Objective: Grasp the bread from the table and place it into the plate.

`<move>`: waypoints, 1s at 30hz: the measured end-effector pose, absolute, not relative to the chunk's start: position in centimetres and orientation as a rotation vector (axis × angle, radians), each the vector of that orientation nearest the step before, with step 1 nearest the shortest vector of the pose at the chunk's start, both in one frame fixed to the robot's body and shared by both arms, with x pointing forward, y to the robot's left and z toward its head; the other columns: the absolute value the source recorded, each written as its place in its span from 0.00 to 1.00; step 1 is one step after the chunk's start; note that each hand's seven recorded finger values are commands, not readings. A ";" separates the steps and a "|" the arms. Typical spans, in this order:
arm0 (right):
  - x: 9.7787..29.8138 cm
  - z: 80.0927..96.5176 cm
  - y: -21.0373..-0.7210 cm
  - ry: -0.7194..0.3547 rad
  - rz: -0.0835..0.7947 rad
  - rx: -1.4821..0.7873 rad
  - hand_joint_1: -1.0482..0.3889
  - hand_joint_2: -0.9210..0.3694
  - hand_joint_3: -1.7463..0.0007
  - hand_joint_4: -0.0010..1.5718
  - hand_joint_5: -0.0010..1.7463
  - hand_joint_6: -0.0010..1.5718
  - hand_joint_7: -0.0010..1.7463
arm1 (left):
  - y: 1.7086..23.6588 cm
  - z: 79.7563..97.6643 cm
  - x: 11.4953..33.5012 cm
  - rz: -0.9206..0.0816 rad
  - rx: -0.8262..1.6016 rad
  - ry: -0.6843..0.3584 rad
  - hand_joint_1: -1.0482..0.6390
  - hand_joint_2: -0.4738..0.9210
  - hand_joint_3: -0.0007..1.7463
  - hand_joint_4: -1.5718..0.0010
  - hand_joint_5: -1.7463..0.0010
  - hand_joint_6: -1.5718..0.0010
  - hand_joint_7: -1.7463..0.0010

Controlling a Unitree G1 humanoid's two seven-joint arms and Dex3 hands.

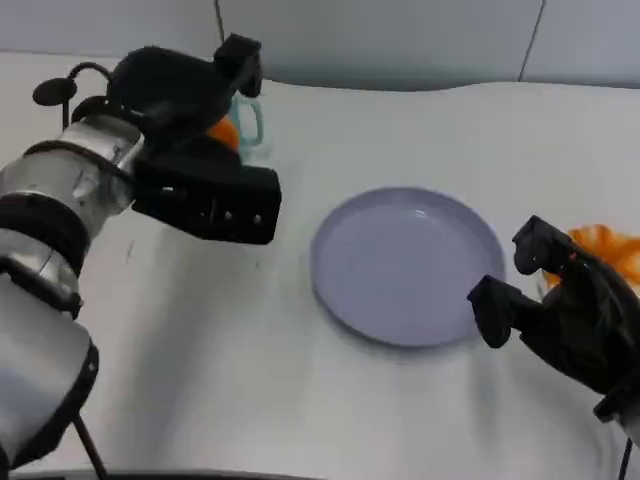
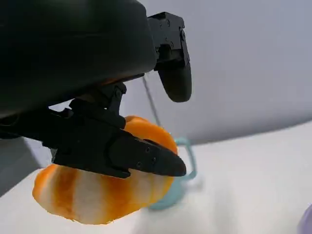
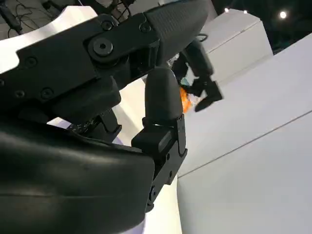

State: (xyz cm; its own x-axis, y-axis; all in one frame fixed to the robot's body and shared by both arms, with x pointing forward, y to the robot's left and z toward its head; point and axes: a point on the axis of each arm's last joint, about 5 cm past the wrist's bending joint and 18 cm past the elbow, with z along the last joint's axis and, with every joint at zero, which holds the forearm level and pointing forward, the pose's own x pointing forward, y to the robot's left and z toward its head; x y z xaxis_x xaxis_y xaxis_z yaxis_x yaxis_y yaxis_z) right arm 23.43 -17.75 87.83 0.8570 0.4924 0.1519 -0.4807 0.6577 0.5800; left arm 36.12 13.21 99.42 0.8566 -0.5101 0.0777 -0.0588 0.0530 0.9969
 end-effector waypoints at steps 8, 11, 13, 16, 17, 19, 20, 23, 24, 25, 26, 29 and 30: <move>23.4 87.7 -17.6 0.027 0.543 0.655 0.47 0.03 1.00 0.54 1.00 0.38 1.00 | 11.6 99.8 35.9 -0.405 1.324 -0.572 0.55 0.88 0.00 0.43 0.00 0.56 0.00; 23.5 87.6 -17.4 0.030 0.548 0.662 0.47 0.02 1.00 0.54 1.00 0.38 1.00 | 10.3 99.7 35.7 -0.434 1.271 -0.596 0.56 0.87 0.00 0.42 0.00 0.54 0.00; 23.6 87.5 -17.2 0.027 0.554 0.655 0.47 0.02 1.00 0.54 1.00 0.38 1.00 | 9.1 99.5 35.5 -0.471 1.243 -0.622 0.57 0.87 0.00 0.41 0.00 0.54 0.00; 23.6 87.4 -17.0 0.025 0.555 0.651 0.47 0.03 1.00 0.54 1.00 0.38 1.00 | 7.4 99.5 35.0 -0.531 1.170 -0.661 0.57 0.87 0.00 0.39 0.00 0.52 0.00; 23.6 87.4 -17.0 0.026 0.555 0.652 0.47 0.03 1.00 0.54 1.00 0.38 1.00 | 6.9 99.5 34.9 -0.549 1.145 -0.667 0.57 0.87 0.00 0.38 0.00 0.51 0.00; 23.6 87.4 -16.9 0.026 0.558 0.654 0.48 0.04 1.00 0.54 1.00 0.39 1.00 | 6.0 99.6 34.7 -0.591 1.104 -0.678 0.57 0.87 0.01 0.36 0.00 0.49 0.00; 23.6 87.3 -16.9 0.026 0.562 0.655 0.48 0.04 1.00 0.54 1.00 0.39 1.00 | 5.6 99.6 34.5 -0.612 1.079 -0.683 0.57 0.87 0.01 0.36 0.00 0.49 0.00; 23.7 87.4 -16.7 0.026 0.593 0.660 0.49 0.06 1.00 0.55 1.00 0.40 1.00 | 4.4 99.7 34.1 -0.679 1.036 -0.703 0.59 0.86 0.00 0.35 0.00 0.47 0.00; 23.8 87.3 -16.7 0.025 0.603 0.662 0.50 0.07 1.00 0.55 1.00 0.40 1.00 | 4.0 99.8 34.0 -0.700 1.011 -0.705 0.58 0.86 0.00 0.35 0.00 0.46 0.00; 23.8 87.3 -16.6 0.026 0.612 0.664 0.50 0.07 1.00 0.55 1.00 0.41 1.00 | 3.7 99.9 33.8 -0.719 0.987 -0.711 0.57 0.86 0.00 0.34 0.00 0.44 0.00; 23.9 87.3 -16.6 0.027 0.620 0.666 0.50 0.07 1.00 0.55 1.00 0.41 1.00 | 3.3 99.9 33.7 -0.739 0.971 -0.719 0.56 0.86 0.00 0.34 0.00 0.44 0.00; 24.0 87.2 -16.4 0.032 0.640 0.669 0.51 0.07 1.00 0.55 1.00 0.41 1.00 | 2.3 99.9 33.3 -0.782 0.934 -0.734 0.56 0.86 0.00 0.34 0.00 0.43 0.00; 24.0 87.2 -16.3 0.032 0.641 0.670 0.51 0.07 1.00 0.55 1.00 0.41 1.00 | 2.2 100.0 33.2 -0.790 0.928 -0.738 0.56 0.86 0.00 0.34 0.00 0.43 0.00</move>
State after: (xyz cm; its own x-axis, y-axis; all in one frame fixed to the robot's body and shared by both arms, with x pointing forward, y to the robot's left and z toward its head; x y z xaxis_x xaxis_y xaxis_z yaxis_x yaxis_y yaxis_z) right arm 23.96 -16.35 87.22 0.8083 0.5632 0.1720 -0.5431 0.6001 0.5873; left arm 33.23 2.15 99.96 0.5085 -0.8366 0.2039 0.2604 0.3751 0.8896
